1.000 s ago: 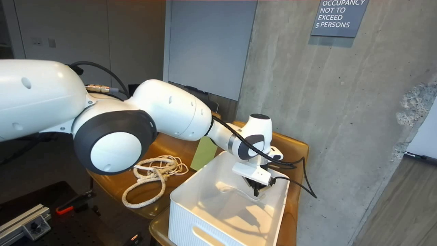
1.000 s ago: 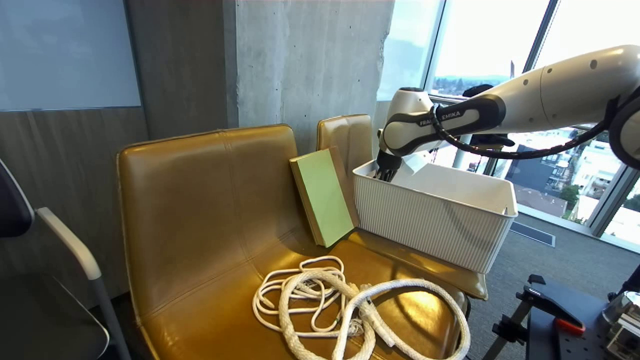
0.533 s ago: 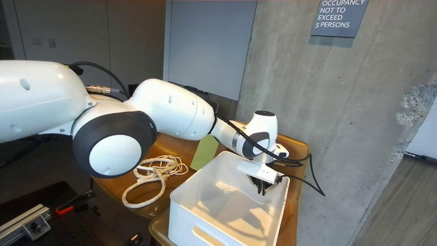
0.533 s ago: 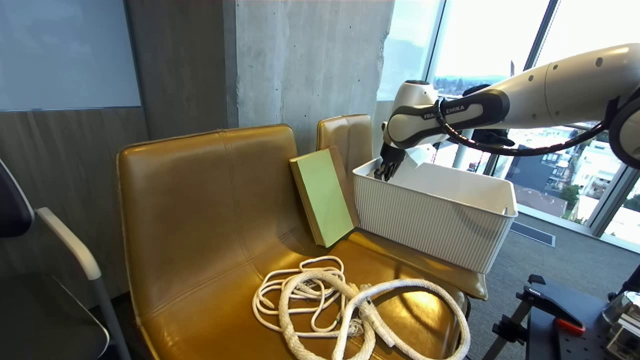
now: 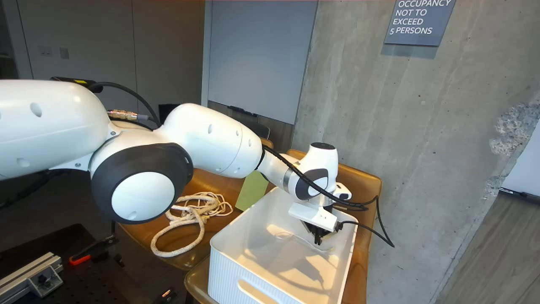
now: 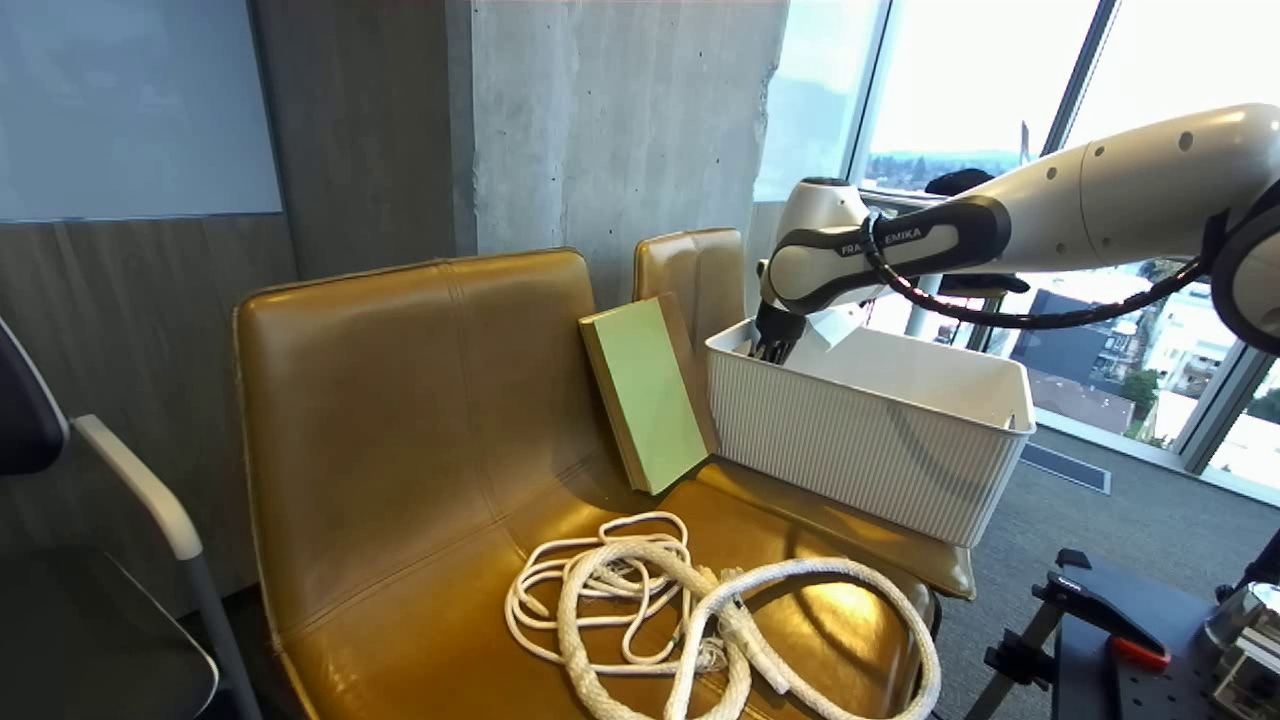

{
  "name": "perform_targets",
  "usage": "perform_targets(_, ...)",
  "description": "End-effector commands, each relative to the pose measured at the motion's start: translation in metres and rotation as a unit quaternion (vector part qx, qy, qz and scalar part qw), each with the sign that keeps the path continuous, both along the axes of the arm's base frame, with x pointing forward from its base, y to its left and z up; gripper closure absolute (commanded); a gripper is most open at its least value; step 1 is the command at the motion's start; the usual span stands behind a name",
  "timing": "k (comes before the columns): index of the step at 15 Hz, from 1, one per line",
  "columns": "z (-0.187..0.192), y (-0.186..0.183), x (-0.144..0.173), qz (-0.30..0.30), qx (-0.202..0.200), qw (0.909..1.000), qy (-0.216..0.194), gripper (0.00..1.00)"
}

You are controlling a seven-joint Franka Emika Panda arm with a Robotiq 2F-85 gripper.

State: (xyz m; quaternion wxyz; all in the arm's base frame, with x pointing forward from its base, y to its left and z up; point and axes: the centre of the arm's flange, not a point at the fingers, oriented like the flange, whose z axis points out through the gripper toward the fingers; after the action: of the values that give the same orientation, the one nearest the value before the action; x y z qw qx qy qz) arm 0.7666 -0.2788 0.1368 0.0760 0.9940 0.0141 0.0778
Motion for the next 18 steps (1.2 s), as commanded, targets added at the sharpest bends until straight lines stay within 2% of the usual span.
perform_targets(1,-0.001,-0.006,0.018,0.006,0.003,1.0000,0.001,0.60)
perform_targets(9,-0.019,0.006,0.017,0.015,0.003,0.9999,0.008,0.01)
perform_targets(14,-0.042,0.002,0.018,0.016,0.001,0.9998,0.015,0.00)
perform_targets(18,-0.047,0.006,0.022,0.021,0.007,0.9997,0.013,0.00)
